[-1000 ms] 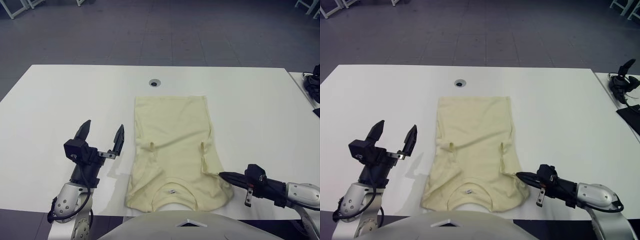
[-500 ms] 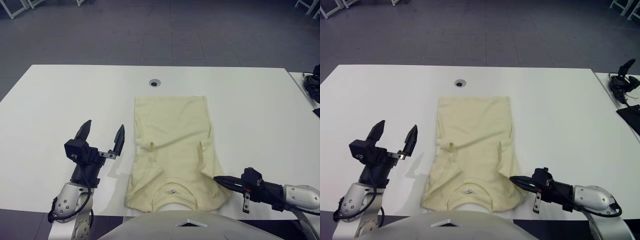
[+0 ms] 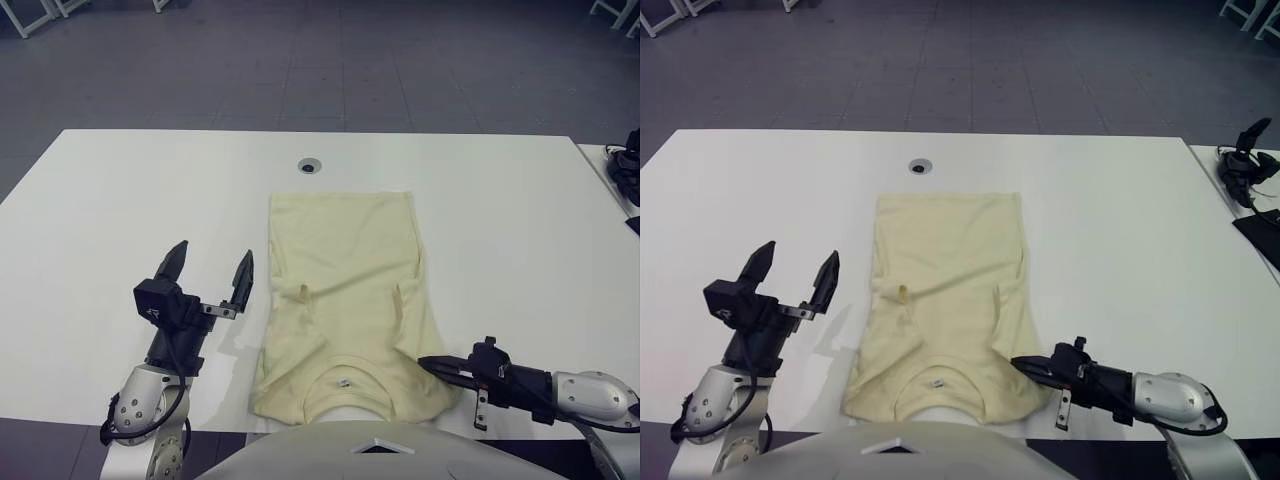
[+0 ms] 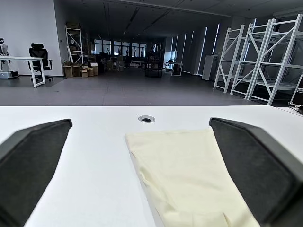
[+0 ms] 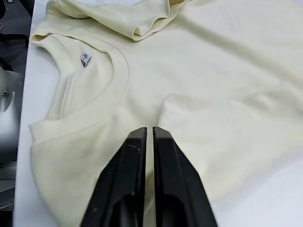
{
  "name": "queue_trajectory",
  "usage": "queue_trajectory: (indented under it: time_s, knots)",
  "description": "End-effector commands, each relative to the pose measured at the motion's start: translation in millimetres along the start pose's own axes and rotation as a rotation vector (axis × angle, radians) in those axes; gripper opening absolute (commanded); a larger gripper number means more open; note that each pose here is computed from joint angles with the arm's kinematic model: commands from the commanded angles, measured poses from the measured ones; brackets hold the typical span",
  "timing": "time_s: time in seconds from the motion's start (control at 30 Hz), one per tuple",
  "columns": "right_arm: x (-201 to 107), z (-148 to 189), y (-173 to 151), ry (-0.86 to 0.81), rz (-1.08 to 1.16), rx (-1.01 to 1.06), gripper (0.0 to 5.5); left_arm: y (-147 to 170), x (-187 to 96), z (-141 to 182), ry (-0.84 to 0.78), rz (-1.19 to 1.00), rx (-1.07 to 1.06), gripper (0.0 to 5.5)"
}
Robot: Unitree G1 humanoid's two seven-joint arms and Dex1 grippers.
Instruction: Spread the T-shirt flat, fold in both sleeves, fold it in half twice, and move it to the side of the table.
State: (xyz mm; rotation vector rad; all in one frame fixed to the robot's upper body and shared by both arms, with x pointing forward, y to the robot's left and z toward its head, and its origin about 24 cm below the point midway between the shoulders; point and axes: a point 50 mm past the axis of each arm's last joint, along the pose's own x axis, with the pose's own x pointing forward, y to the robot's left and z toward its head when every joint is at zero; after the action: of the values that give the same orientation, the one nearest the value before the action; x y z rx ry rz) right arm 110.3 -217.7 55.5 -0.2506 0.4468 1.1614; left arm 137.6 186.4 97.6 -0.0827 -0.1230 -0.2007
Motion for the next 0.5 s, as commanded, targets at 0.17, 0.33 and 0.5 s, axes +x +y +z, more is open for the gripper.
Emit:
queue_trajectory:
  time_s: [0.17,0.33,0.5]
  knots:
    - [-5,19,3,-0.137,0.049,0.059,1.68,0,0,-1,0.005,-0.007,0.010,5.40]
    - [-15,39,-18,-0.263,-0.109,-0.016,2.42,7,2,10,-0.021,-0.040,0.119,5.40]
    - [-46,57,-74,-0.427,-0.565,-0.187,3.25,40,9,38,-0.035,-0.114,0.689,5.40]
